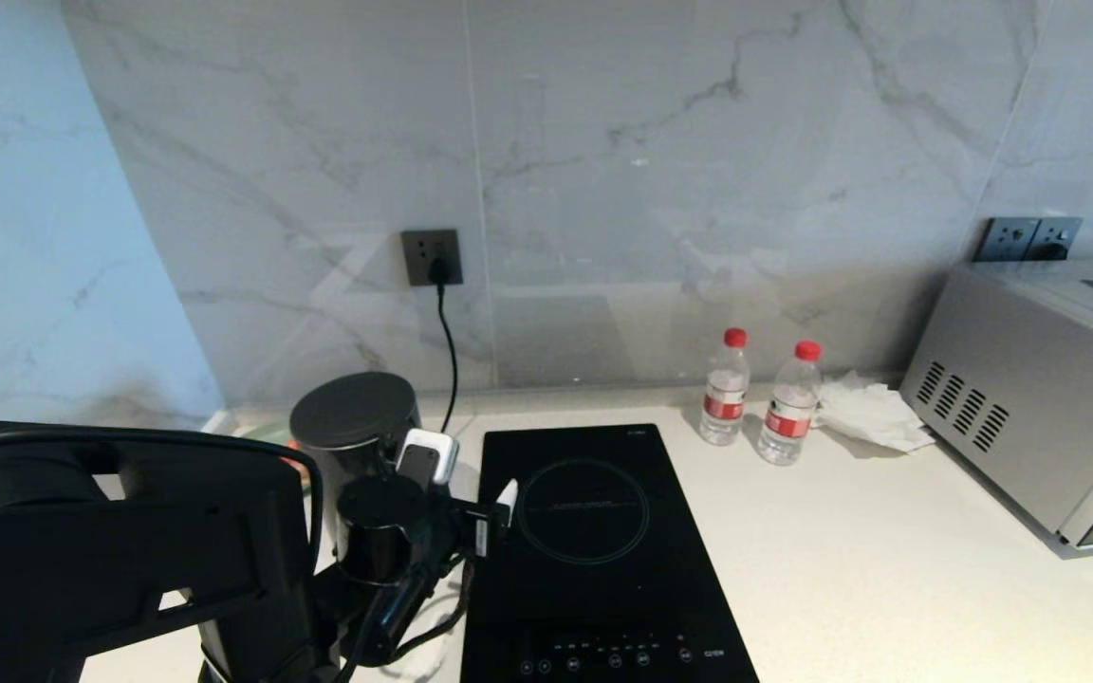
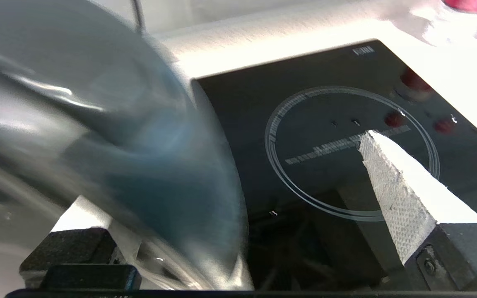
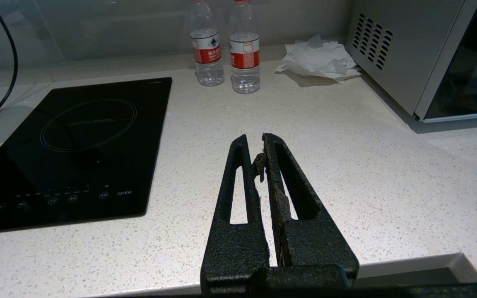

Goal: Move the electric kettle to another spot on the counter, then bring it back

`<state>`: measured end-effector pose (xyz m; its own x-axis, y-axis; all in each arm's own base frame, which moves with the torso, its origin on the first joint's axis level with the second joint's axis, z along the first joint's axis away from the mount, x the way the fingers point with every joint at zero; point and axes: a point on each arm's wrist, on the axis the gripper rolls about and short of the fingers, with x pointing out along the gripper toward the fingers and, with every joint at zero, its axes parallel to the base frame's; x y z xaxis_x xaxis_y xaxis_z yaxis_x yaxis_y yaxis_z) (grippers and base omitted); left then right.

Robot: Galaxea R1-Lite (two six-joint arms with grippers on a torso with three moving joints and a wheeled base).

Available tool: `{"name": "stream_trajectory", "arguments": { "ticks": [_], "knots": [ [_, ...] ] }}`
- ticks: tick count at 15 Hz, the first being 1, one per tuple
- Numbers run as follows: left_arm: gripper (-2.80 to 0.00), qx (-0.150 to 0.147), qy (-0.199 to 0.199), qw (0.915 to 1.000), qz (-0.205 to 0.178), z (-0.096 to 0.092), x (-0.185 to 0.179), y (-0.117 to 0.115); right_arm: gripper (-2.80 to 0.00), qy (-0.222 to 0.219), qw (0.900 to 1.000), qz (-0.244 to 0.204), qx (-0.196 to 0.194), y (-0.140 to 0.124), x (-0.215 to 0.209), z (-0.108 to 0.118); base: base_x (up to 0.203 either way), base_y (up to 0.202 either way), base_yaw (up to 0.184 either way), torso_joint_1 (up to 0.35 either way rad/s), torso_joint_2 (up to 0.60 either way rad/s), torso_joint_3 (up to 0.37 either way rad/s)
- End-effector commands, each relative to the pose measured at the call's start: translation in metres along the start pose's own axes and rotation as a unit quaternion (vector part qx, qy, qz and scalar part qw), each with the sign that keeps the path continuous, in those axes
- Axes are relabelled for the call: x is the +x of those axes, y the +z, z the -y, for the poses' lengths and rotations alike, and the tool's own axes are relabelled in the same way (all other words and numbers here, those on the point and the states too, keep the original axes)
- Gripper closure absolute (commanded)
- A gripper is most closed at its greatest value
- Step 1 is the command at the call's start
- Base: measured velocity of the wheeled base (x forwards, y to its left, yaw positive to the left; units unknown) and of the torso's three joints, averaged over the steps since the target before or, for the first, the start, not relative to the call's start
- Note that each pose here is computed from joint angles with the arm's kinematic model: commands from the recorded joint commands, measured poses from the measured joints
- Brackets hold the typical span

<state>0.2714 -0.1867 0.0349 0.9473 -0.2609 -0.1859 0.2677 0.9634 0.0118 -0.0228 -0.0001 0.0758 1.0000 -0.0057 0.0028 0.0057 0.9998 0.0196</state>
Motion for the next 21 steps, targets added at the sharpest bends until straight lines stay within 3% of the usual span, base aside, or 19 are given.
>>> {"name": "stream_trajectory", "arguments": {
  "ticks": [1, 5, 13, 21],
  "knots": [
    [-2.8, 0.007, -0.026, 0.9996, -0.009, 0.014, 0.0, -0.01, 0.0, 0.0, 1.0, 0.0, 0.0, 0.0, 0.0, 0.0, 0.0, 0.0, 0.0, 0.0, 0.0, 0.0],
    [-2.8, 0.005, -0.113, 0.9934, -0.021, 0.018, -0.002, -0.013, 0.0, 0.0, 1.0, 0.0, 0.0, 0.0, 0.0, 0.0, 0.0, 0.0, 0.0, 0.0, 0.0, 0.0],
    [-2.8, -0.019, -0.066, 0.9976, 0.008, -0.009, 0.021, -0.002, 0.0, 0.0, 1.0, 0.0, 0.0, 0.0, 0.0, 0.0, 0.0, 0.0, 0.0, 0.0, 0.0, 0.0],
    [-2.8, -0.023, -0.046, 0.9985, -0.02, -0.027, 0.006, -0.007, 0.0, 0.0, 1.0, 0.0, 0.0, 0.0, 0.0, 0.0, 0.0, 0.0, 0.0, 0.0, 0.0, 0.0]
  ]
}}
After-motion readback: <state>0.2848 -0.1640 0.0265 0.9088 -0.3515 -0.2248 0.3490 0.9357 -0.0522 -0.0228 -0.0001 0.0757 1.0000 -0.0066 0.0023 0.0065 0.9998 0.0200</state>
